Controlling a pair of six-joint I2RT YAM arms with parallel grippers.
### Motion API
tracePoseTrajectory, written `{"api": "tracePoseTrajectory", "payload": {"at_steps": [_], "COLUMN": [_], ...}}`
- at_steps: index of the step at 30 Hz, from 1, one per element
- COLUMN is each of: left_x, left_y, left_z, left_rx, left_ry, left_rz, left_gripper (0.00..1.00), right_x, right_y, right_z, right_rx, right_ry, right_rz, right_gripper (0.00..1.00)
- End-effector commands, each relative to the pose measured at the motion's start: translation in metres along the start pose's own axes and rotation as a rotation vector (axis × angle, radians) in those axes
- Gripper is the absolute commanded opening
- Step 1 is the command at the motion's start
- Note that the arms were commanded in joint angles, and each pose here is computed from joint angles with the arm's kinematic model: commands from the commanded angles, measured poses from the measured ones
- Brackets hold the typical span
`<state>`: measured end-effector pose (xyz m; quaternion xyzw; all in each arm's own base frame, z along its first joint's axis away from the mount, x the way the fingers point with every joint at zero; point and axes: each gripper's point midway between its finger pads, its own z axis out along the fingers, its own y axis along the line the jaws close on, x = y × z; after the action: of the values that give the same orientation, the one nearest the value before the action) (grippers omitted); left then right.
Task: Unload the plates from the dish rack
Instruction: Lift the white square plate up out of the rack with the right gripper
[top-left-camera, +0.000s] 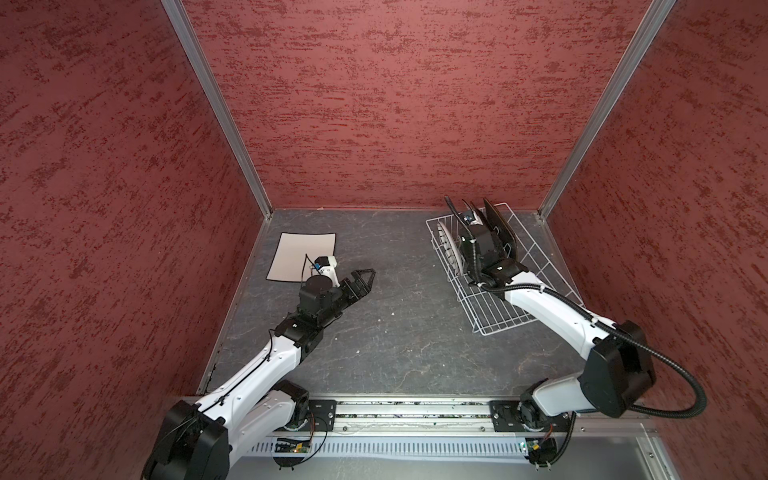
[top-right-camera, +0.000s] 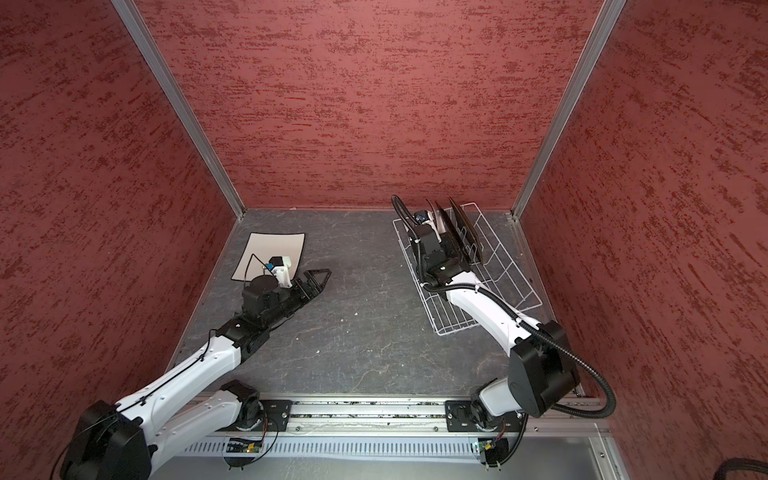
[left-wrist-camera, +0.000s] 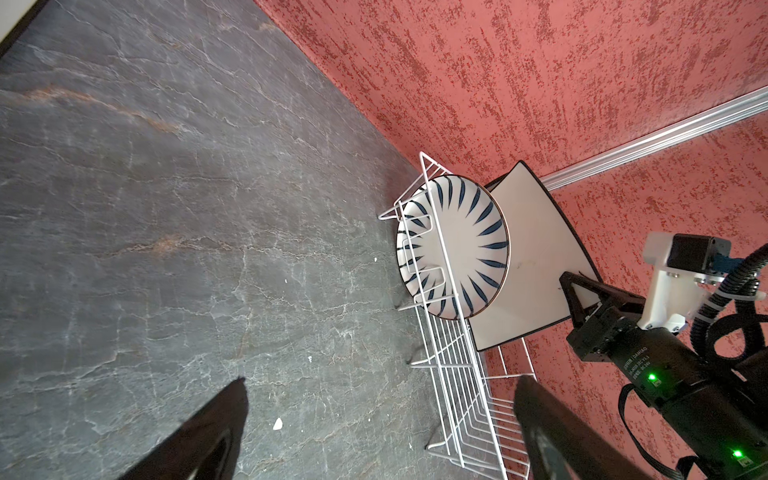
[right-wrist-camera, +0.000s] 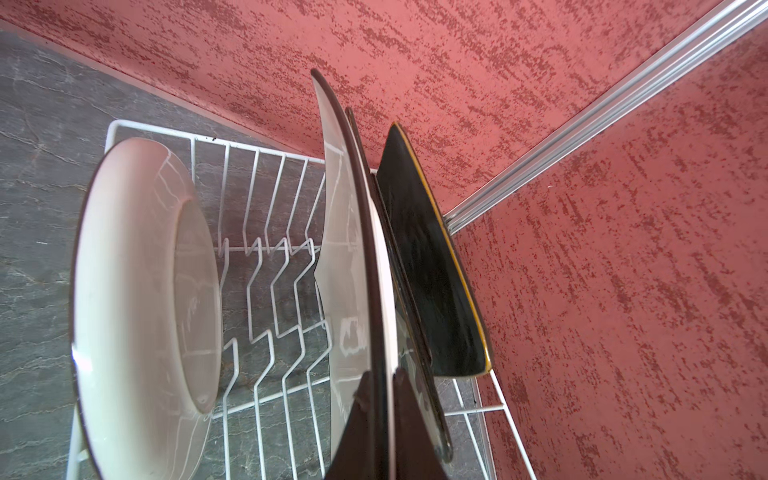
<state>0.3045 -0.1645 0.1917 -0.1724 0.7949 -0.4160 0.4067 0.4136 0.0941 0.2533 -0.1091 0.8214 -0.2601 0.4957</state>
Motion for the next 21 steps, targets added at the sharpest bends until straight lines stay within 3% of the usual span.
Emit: {"api": "tracePoseTrajectory", "payload": {"at_steps": [1, 21], "left_x": [-0.007, -0.007], "left_y": [-0.013, -0.018], "left_z": [-0.001, -0.001], "left_rx": [0.032, 0.043], "left_ry": [-0.018, -0.017], "left_rz": [0.009, 0.011], "left_gripper": [1.00, 1.00], "right_x": [-0.053, -0.094], "right_y": [-0.048, -0.070], "right_z": [-0.030, -0.098], "right_rx": [0.112, 0.121], "right_ry": [-0.178, -0.364], "right_rz": [0.162, 0.192], "right_gripper": [0.00, 0.00]}}
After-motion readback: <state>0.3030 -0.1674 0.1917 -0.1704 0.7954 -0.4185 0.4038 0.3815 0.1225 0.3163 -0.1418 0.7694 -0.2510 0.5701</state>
